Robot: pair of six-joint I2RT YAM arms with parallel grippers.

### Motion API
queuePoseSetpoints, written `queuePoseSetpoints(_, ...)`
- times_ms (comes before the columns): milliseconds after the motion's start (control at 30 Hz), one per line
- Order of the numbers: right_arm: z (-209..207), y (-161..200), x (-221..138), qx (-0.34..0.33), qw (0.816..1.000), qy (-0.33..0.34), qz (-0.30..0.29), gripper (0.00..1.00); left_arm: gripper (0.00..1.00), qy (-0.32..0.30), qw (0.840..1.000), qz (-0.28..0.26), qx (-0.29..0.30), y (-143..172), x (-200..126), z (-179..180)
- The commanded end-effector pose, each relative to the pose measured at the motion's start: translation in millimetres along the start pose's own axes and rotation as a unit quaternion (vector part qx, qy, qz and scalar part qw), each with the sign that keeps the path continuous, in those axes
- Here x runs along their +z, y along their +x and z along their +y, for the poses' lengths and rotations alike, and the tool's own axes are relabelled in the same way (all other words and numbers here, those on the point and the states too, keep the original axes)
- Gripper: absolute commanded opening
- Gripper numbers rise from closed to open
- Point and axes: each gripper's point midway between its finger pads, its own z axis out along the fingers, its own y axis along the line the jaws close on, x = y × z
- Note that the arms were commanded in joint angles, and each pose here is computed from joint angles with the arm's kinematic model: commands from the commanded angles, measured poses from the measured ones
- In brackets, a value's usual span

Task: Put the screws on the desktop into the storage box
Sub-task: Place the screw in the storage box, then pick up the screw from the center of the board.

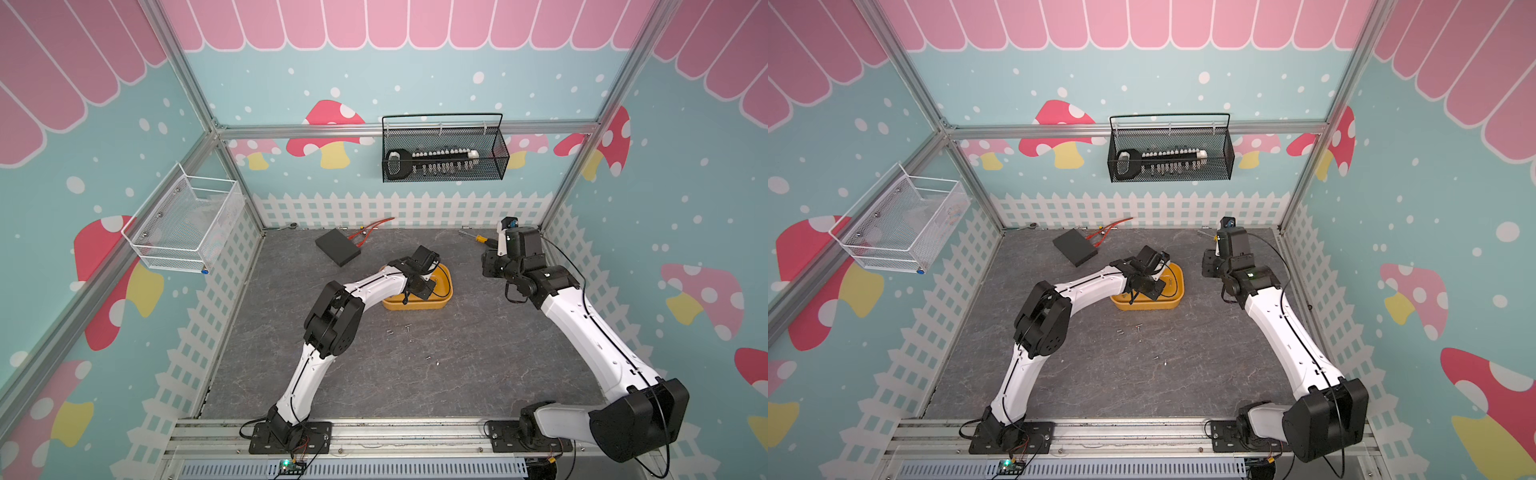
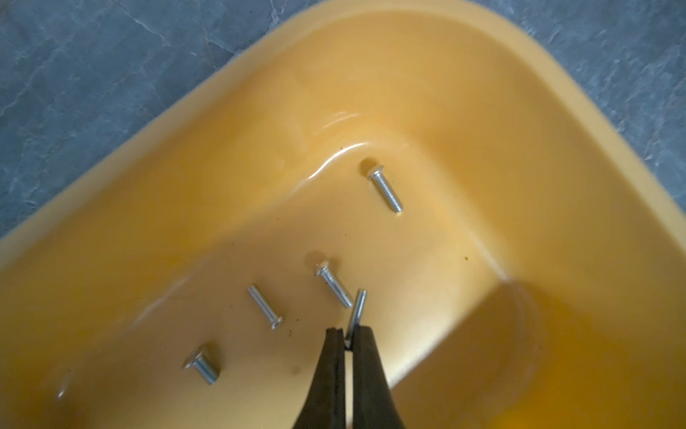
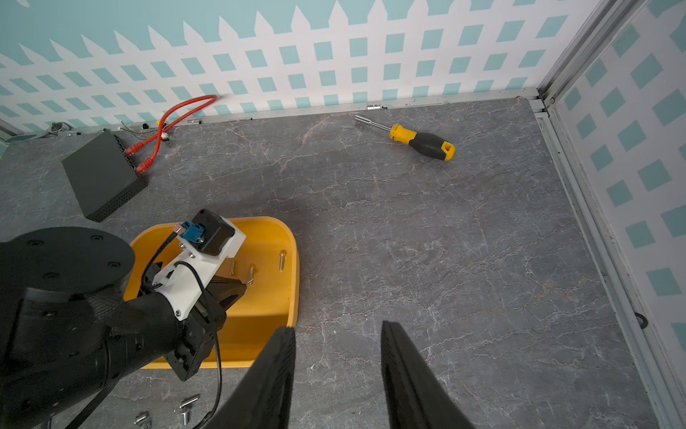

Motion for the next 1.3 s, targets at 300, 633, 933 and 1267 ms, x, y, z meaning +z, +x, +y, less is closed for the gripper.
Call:
queuePoseSetpoints(300, -2, 4, 7, -0.004, 1.0, 0.004, 0.006, 0.44, 0.12, 0.001, 1.0, 0.01, 0.004, 1, 9, 3)
queuePoseSetpoints(633, 1, 4, 6, -0.015, 1.0, -0.002, 0.013, 0.45, 0.33, -0.011, 1.0, -0.022, 0.001, -20, -24, 6)
queuePoseSetpoints(933, 26, 19, -1, -0.066, 0.994, -0.081, 0.043, 0.46, 0.44, -0.081, 0.984, -0.158, -0.034, -79, -175, 44)
queuePoseSetpoints(1267, 100, 147, -11, -0.181, 0.948, -0.192, 0.18, 0.47, 0.48, -0.141, 0.963, -0.204, -0.106, -39, -269, 110)
